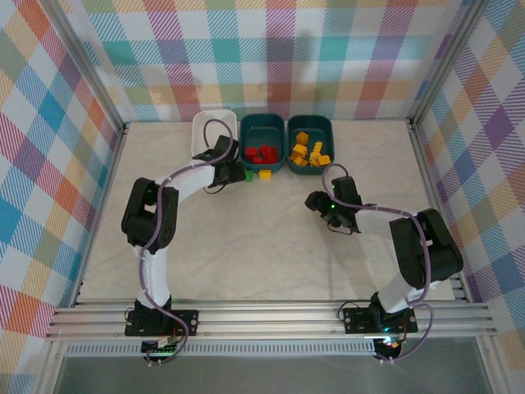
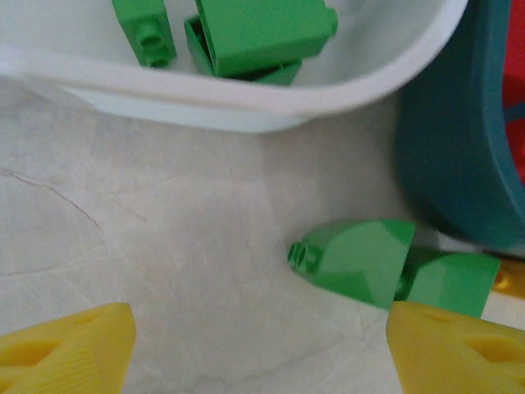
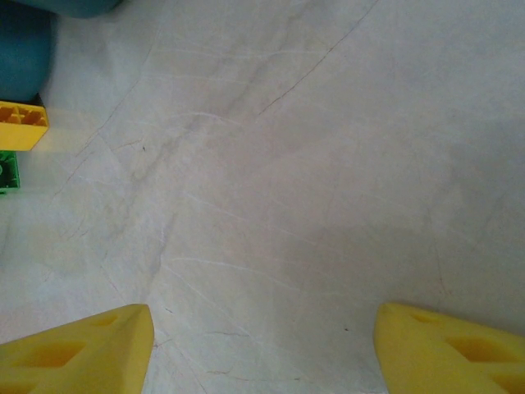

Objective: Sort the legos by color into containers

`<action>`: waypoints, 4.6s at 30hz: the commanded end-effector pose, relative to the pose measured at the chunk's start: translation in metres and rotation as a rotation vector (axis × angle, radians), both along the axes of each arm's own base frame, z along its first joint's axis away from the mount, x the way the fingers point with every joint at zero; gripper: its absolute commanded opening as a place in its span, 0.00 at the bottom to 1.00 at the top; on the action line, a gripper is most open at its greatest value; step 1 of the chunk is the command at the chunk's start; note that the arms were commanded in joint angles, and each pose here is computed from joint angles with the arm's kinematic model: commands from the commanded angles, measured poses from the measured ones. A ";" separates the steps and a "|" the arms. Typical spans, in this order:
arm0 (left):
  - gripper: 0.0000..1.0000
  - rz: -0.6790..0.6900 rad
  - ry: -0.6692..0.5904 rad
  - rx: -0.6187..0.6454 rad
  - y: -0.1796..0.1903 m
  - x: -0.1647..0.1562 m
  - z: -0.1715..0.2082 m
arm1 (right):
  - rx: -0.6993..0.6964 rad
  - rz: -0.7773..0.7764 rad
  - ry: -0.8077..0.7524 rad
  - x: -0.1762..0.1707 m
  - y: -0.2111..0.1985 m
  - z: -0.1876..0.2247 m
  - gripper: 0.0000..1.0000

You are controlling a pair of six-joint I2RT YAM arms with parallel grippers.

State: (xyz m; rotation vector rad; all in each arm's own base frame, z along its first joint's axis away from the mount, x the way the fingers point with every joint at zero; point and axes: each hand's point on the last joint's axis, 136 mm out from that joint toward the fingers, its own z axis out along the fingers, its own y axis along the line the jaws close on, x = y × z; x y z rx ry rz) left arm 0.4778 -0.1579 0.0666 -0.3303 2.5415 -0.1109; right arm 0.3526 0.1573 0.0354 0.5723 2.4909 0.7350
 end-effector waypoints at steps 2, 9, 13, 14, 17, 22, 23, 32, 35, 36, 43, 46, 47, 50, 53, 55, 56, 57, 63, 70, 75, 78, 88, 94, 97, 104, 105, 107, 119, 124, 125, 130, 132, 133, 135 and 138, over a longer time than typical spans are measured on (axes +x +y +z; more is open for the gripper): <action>0.79 0.059 -0.011 0.006 0.005 0.013 -0.003 | -0.021 0.013 -0.029 0.006 0.001 -0.003 0.72; 0.77 0.046 -0.001 -0.025 -0.003 0.018 -0.015 | -0.029 0.013 -0.034 0.006 0.000 -0.001 0.72; 0.76 0.045 -0.001 -0.024 -0.004 0.020 -0.016 | -0.033 0.011 -0.037 0.007 -0.001 -0.001 0.72; 0.76 0.044 0.001 -0.019 -0.003 0.020 -0.017 | -0.031 0.014 -0.035 0.006 0.000 -0.001 0.72; 0.74 0.047 0.008 -0.015 -0.002 0.018 -0.019 | -0.029 0.013 -0.034 0.007 0.000 -0.001 0.72; 0.73 0.050 0.002 -0.017 -0.001 0.015 -0.014 | -0.037 0.012 -0.041 0.007 -0.001 0.001 0.72; 0.72 0.047 0.011 -0.009 0.001 0.013 -0.014 | -0.040 0.012 -0.040 0.006 -0.002 0.000 0.72; 0.70 0.048 0.074 0.083 0.028 -0.008 -0.025 | -0.041 0.011 -0.046 0.007 -0.002 0.002 0.72; 0.69 0.059 0.093 0.090 0.034 -0.017 -0.032 | -0.031 0.017 -0.043 0.006 0.000 0.002 0.73; 0.68 0.061 0.099 0.091 0.036 -0.020 -0.034 | -0.029 0.016 -0.043 0.005 0.000 0.003 0.72; 0.63 0.136 0.094 0.129 0.059 -0.053 -0.034 | -0.030 0.014 -0.055 0.004 -0.002 0.006 0.72; 0.63 0.159 0.078 0.130 0.068 -0.069 -0.029 | -0.025 0.014 -0.046 0.004 -0.001 0.003 0.73; 0.63 0.164 0.071 0.130 0.070 -0.073 -0.026 | -0.021 0.016 -0.046 0.004 0.000 0.003 0.73; 0.63 0.169 0.060 0.127 0.074 -0.081 -0.017 | -0.021 0.016 -0.051 0.005 0.000 0.005 0.72; 0.64 0.158 0.050 0.123 0.073 -0.081 -0.003 | -0.033 0.013 -0.050 0.004 -0.002 0.004 0.73; 0.67 0.140 0.036 0.111 0.069 -0.077 0.005 | -0.037 0.012 -0.049 0.006 -0.002 0.003 0.73; 0.69 0.137 0.021 0.100 0.067 -0.072 0.009 | -0.038 0.012 -0.045 0.006 -0.002 0.002 0.73; 0.70 0.129 0.007 0.084 0.063 -0.068 0.010 | -0.038 0.013 -0.044 0.006 -0.001 0.001 0.73; 0.70 0.121 0.007 0.054 0.046 -0.045 0.009 | -0.051 0.011 -0.040 0.007 -0.003 0.000 0.73; 0.74 0.089 0.031 0.101 0.051 -0.049 0.001 | -0.026 0.019 -0.028 0.007 0.001 -0.003 0.73; 0.76 -0.030 0.078 0.091 0.035 -0.048 -0.016 | -0.016 0.024 -0.022 0.006 0.004 -0.004 0.73; 0.75 -0.065 0.113 0.110 0.033 -0.047 -0.030 | -0.018 0.023 -0.022 0.006 0.003 -0.004 0.73; 0.48 -0.061 0.132 0.116 0.037 -0.051 -0.042 | -0.007 0.027 -0.016 0.006 0.005 -0.006 0.73; 0.43 -0.060 0.134 0.081 0.032 -0.058 -0.037 | -0.005 0.029 -0.020 0.006 0.005 -0.004 0.73; 0.41 -0.053 0.105 0.042 0.026 -0.057 -0.021 | -0.009 0.028 -0.022 0.005 0.005 -0.003 0.73; 0.39 -0.018 -0.024 -0.013 0.022 -0.026 0.053 | -0.010 0.027 -0.022 0.006 0.005 -0.004 0.73; 0.39 -0.005 -0.036 -0.018 0.024 -0.018 0.061 | -0.009 0.026 -0.024 0.006 0.005 -0.003 0.73; 0.39 0.035 -0.038 -0.034 0.030 0.001 0.068 | -0.013 0.026 -0.025 0.007 0.004 -0.003 0.73; 0.60 0.062 0.042 -0.086 0.037 0.099 0.046 | -0.030 0.027 -0.045 0.007 0.001 0.003 0.73; 0.87 -0.005 -0.078 -0.143 0.021 0.106 0.098 | -0.033 0.026 -0.048 0.007 0.001 0.004 0.73; 0.89 -0.024 -0.107 -0.144 0.017 0.102 0.112 | -0.031 0.027 -0.047 0.007 0.001 0.003 0.73; 0.96 -0.143 -0.151 -0.085 -0.013 0.060 0.142 | -0.027 0.030 -0.039 0.007 0.002 0.000 0.73; 0.94 -0.202 -0.129 -0.042 -0.028 0.035 0.122 | -0.026 0.030 -0.040 0.007 0.002 0.001 0.73; 0.93 -0.235 -0.135 -0.027 -0.037 0.023 0.114 | -0.027 0.028 -0.040 0.007 0.002 0.001 0.73; 0.91 -0.281 -0.119 0.007 -0.048 0.004 0.089 | -0.026 0.029 -0.042 0.007 0.002 0.002 0.73; 0.85 -0.274 -0.067 0.024 -0.051 -0.011 0.053 | -0.020 0.031 -0.038 0.007 0.003 0.000 0.73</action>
